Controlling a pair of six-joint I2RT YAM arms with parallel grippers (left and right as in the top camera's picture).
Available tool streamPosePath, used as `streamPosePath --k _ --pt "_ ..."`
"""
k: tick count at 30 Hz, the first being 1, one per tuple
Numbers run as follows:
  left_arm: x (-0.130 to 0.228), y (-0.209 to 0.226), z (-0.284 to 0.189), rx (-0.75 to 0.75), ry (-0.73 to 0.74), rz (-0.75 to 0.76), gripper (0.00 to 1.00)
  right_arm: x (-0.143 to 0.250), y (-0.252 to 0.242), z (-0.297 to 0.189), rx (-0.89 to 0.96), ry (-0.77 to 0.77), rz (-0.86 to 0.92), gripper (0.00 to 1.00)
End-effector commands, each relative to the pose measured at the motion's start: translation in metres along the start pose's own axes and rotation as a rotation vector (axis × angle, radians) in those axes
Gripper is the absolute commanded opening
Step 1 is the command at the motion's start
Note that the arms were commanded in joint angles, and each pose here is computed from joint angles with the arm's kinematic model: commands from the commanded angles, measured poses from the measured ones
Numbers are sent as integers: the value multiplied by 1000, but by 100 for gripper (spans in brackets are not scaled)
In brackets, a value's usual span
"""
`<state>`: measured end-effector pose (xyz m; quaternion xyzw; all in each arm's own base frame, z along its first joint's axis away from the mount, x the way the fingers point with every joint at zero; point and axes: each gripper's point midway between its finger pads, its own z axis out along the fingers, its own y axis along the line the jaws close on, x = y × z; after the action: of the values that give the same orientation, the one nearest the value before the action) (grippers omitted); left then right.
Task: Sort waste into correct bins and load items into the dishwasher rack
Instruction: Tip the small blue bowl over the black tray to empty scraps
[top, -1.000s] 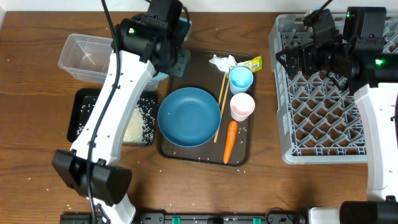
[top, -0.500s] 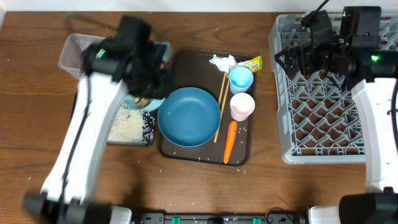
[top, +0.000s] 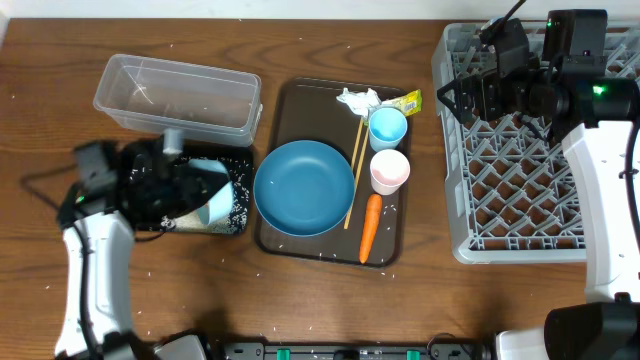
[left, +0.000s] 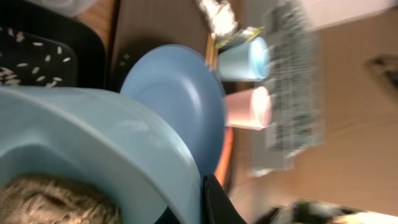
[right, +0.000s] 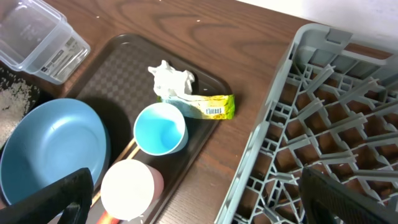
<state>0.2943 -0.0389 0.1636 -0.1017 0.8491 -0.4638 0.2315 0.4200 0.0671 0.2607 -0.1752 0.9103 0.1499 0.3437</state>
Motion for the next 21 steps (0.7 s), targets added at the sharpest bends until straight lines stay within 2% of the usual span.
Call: streamPosePath --k 1,11,21 --pt "-14 -44 -30 398 -102 75 6 0 1 1 -16 -1 11 99" --pt "-26 -32 -40 404 -151 50 6 0 1 1 -16 2 12 99" --pt "-41 -37 -40 402 -161 115 6 -2 0 1 -14 -6 8 99"
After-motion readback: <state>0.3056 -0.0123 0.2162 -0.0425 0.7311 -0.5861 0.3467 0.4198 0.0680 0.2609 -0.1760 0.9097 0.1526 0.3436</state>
